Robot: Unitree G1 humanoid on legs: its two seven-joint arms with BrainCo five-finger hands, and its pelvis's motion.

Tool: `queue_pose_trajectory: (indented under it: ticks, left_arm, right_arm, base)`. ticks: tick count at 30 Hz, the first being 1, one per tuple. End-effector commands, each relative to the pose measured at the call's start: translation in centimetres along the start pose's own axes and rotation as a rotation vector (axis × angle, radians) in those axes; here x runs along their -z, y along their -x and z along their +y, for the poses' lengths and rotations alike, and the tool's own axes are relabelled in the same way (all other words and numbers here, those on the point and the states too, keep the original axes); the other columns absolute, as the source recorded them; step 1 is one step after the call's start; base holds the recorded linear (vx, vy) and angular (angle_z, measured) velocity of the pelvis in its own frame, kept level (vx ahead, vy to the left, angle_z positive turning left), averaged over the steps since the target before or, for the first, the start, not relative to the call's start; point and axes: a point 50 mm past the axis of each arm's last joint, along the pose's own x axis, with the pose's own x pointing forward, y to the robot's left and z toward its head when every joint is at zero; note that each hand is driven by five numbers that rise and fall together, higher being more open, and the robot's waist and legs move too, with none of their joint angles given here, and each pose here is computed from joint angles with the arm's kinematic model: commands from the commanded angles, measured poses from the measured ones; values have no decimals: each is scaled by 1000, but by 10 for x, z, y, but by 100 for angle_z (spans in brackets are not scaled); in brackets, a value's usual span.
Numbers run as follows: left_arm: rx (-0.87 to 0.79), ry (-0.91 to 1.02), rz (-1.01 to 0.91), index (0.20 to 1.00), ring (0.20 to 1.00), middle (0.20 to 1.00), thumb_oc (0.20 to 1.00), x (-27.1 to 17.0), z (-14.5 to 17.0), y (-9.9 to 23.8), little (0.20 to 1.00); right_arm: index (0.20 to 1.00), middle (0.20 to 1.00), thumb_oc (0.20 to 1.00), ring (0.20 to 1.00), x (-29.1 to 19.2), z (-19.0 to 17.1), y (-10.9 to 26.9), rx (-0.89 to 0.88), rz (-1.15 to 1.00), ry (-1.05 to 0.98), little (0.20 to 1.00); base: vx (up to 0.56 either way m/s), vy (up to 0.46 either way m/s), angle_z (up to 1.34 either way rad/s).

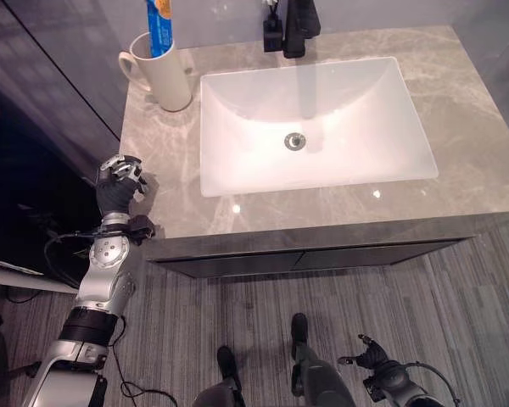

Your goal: Put brush and paste in cup on sink, flatten towel.

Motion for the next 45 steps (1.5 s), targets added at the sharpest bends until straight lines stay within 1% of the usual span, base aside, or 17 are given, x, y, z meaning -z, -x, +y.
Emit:
queue_pose_trajectory:
  ticks: [1,10,12,13,18,23,24,27,34,36,39,42,45]
  left_arm:
    - [-19,-54,-78,200,200,200,200,-18,11,-19,200]
    - [-25,-69,-127,200,200,200,200,-39,6,-41,200]
    - [-42,-75,-133,200,200,200,200,-44,5,-49,200]
    - [-63,-81,-143,200,200,200,200,-54,4,-62,200]
    - [-99,-78,-167,200,200,200,200,-69,4,-73,200]
    - [-178,-147,-192,200,200,200,200,-91,16,-89,200]
    - [-222,-178,-199,200,200,200,200,-100,22,-95,200]
    - [-262,-174,-220,200,200,200,200,-111,25,-100,200]
    - [-196,-149,-252,200,200,200,200,-101,10,-89,200]
    - [-114,-115,-278,200,200,200,200,-92,-11,-78,200]
    - [-42,-88,-297,200,200,200,200,-85,-26,-67,200]
    - [-3,-62,-304,200,200,200,200,-80,-34,-58,200]
    - [82,15,-290,200,200,200,200,-66,-46,-37,200]
  right_arm:
    - [1000,1000,1000,1000,10,4,2,-26,35,25,1000]
    - [1000,1000,1000,1000,-5,1,-2,-24,-10,58,1000]
    - [1000,1000,1000,1000,-11,-2,-3,-15,-29,63,1000]
    - [1000,1000,1000,1000,-20,-5,-5,2,-57,55,1000]
    - [1000,1000,1000,1000,-32,-8,-7,23,-91,31,1000]
    - [1000,1000,1000,1000,-39,-9,-7,33,-115,18,1000]
    - [1000,1000,1000,1000,-41,-9,-7,38,-122,10,1000]
    - [1000,1000,1000,1000,-41,-6,-7,40,-125,-7,1000]
    - [1000,1000,1000,1000,-30,-3,-5,41,-97,-17,1000]
    - [1000,1000,1000,1000,-20,-7,-4,58,-66,-35,1000]
    - [1000,1000,1000,1000,-10,-8,-3,60,-33,-46,1000]
    - [1000,1000,1000,1000,-5,-6,-2,55,-17,-48,1000]
    - [1000,1000,1000,1000,1,-7,-1,51,9,-33,1000]
  base:
    - [-12,-5,-4]
    - [-44,-1,-2]
    - [-41,-24,-19]
    - [-33,-28,-14]
    - [0,-28,-17]
    - [27,-33,-12]
    - [32,-42,-20]
    - [23,-20,-3]
    - [45,-18,5]
    - [40,-24,23]
    - [35,-4,34]
    - [24,13,29]
    - [19,35,12]
